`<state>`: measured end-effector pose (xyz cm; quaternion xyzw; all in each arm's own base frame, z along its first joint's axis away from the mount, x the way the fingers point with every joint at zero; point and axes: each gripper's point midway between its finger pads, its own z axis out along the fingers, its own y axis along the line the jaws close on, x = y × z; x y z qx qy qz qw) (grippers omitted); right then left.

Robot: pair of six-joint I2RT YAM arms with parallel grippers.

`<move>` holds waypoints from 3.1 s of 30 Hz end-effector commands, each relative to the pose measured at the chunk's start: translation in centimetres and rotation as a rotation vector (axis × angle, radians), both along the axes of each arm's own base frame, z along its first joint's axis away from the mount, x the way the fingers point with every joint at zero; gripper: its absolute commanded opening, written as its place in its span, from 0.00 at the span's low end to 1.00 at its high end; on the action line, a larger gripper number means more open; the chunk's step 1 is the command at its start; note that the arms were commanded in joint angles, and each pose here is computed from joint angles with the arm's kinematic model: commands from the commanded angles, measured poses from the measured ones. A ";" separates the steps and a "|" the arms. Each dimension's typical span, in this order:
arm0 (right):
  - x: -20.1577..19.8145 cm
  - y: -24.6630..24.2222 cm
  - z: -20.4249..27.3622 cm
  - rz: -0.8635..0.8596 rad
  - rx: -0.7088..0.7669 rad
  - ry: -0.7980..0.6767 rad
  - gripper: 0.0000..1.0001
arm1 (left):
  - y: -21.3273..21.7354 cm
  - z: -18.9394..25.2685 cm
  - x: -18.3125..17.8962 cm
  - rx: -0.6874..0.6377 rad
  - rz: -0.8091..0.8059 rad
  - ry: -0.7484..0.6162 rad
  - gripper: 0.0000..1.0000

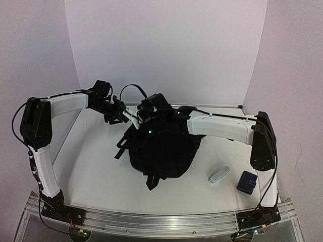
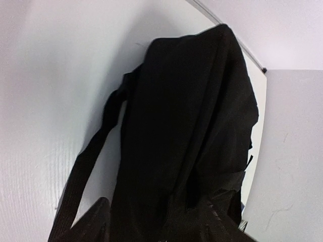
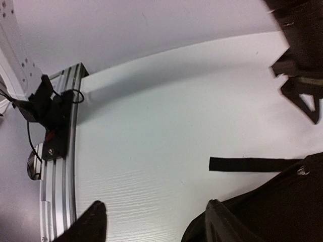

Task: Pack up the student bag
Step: Unzip the student bag at the center of the board.

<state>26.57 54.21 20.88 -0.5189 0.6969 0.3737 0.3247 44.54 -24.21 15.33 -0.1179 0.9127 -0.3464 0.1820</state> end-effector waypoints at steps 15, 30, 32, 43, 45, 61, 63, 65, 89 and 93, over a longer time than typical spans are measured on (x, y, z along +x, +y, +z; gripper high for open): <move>29.8 -20.3 -5.7 -0.662 -0.006 0.104 0.98 | -4.9 -2.9 -16.6 -0.074 -0.084 0.179 0.67; 10.7 -19.7 -10.4 -0.355 -0.099 0.576 0.72 | 2.0 -2.7 -3.1 0.034 0.087 0.085 0.00; 7.1 -18.3 -9.3 -0.294 -0.114 0.568 0.73 | 0.6 -1.3 0.7 0.028 0.040 0.027 0.00; 2.0 -15.7 -2.8 -0.165 -0.119 0.291 0.75 | -1.4 3.2 8.9 0.076 -0.053 -0.115 0.56; 3.5 -15.3 -1.0 -0.182 -0.102 0.207 0.75 | -0.2 3.2 6.9 0.112 -0.041 -0.091 0.62; 3.8 -3.9 -3.6 -0.145 -0.169 0.028 0.62 | 7.7 -1.0 -11.0 0.052 0.271 0.139 0.72; 3.4 -2.9 -5.0 -0.137 -0.193 0.021 0.62 | 7.9 -1.8 -11.8 0.031 0.294 0.159 0.72; 3.2 -2.0 -6.0 -0.134 -0.204 0.022 0.61 | 8.1 -2.7 -12.2 0.025 0.316 0.179 0.72; 5.6 -1.8 -10.7 -0.200 -0.318 -0.051 0.00 | 6.8 -4.8 -10.0 0.018 0.285 0.196 0.51; 6.5 -2.9 -9.0 -0.224 -0.313 -0.086 0.00 | 6.9 -5.5 -9.8 0.037 0.290 0.207 0.33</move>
